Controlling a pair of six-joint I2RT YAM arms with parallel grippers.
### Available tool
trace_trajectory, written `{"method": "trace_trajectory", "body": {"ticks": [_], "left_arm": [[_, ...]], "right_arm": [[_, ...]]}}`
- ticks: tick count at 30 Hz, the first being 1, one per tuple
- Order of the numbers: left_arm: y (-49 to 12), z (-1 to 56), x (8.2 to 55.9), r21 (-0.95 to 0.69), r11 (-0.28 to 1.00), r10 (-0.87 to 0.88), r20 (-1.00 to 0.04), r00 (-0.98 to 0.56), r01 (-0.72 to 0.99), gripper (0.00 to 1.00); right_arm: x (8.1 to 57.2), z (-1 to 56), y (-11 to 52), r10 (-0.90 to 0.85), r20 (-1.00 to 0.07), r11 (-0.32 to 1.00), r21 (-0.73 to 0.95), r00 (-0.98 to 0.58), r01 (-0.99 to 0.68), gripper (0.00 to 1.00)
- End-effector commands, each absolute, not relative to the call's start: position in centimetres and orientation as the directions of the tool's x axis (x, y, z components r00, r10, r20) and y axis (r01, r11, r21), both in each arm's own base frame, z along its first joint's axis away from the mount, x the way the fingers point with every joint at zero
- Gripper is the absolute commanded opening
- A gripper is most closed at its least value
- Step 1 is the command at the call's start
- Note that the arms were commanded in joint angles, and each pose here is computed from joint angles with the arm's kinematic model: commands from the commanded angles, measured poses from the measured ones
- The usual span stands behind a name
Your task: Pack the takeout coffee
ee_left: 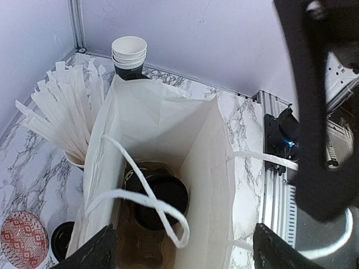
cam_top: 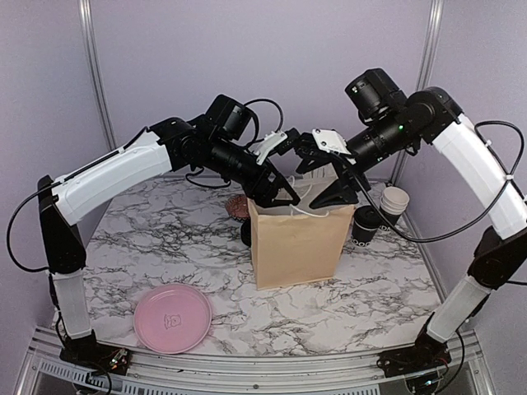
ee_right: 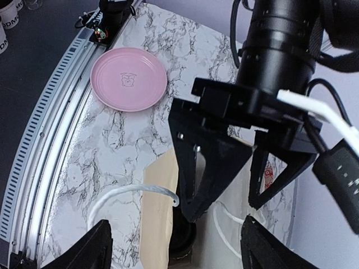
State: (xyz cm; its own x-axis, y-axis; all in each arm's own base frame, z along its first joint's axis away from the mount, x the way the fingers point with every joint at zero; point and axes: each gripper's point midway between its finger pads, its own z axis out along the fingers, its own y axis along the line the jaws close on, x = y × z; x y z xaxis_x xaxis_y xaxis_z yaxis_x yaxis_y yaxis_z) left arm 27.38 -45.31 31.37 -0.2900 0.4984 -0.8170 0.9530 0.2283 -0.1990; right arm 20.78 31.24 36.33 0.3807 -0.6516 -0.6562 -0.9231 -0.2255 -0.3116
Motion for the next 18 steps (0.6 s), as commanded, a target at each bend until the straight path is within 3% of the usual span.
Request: {"method": "trace_trajectory", "body": {"ticks": [1,8,12,15,18], "left_arm": [[-46.2,31.6,29.3,-0.151,0.289,0.479,-0.832,-0.28,0.945,0.83],[-45.1,35.4,28.7,-0.118,0.29,0.429,-0.871,-0.239,0.95,0.82],[-43.4,36.8,29.8,-0.069,0.383,0.413,-0.879,-0.238,0.921,0.81],[-43.1,36.6,31.2,-0.03,0.439,0.42,-0.876,-0.235,0.898,0.95],[-44.6,35.6,31.2,-0.074,0.398,0.42,-0.871,-0.253,0.914,0.99]], "right_arm": [[20.7,39.3,30.9,-0.603,-0.679,-0.208,-0.374,0.42,-0.904,0.75],[24.3,42.5,27.1,-0.595,-0.722,-0.044,-0.411,0.354,-0.911,0.73],[26.5,42.6,24.6,-0.602,-0.747,0.06,-0.394,0.282,-0.917,0.73],[27.9,42.3,22.9,-0.607,-0.761,0.131,-0.381,0.23,-0.915,0.72],[28.6,42.2,21.6,-0.599,-0.777,0.178,-0.365,0.194,-0.914,0.73]]}}
